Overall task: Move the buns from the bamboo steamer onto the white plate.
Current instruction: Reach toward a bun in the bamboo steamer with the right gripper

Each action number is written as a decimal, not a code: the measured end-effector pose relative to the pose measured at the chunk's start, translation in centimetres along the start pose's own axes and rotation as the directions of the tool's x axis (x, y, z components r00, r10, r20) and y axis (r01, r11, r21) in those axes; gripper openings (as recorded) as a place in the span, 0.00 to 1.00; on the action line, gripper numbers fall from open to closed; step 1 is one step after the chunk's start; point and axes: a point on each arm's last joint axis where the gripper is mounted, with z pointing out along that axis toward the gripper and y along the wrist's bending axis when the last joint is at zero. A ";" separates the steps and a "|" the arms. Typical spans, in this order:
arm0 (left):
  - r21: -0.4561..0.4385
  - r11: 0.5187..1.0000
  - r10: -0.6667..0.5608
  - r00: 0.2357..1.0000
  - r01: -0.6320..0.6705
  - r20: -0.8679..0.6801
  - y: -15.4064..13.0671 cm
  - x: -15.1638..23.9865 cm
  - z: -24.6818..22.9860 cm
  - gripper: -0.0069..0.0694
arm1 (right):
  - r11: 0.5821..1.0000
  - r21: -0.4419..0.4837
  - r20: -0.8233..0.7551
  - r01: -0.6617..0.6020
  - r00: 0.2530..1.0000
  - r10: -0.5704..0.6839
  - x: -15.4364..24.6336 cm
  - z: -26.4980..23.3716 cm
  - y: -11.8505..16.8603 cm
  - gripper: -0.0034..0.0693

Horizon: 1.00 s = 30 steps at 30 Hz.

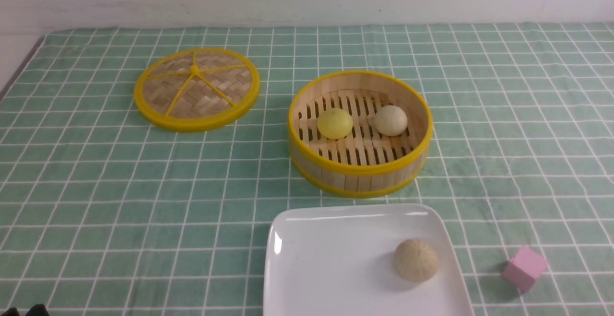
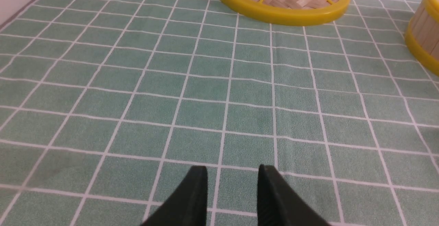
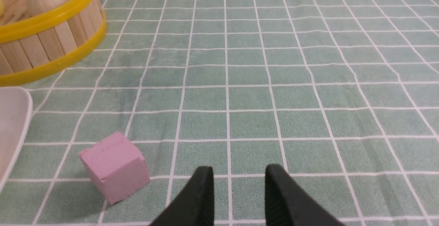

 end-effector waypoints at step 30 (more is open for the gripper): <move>0.327 0.764 -0.595 0.804 0.557 0.021 -3.1 -10.9 -4.2 0.13 | 0.893 -0.243 0.019 -0.378 0.919 0.395 -10.3 -2.7 2.4 0.03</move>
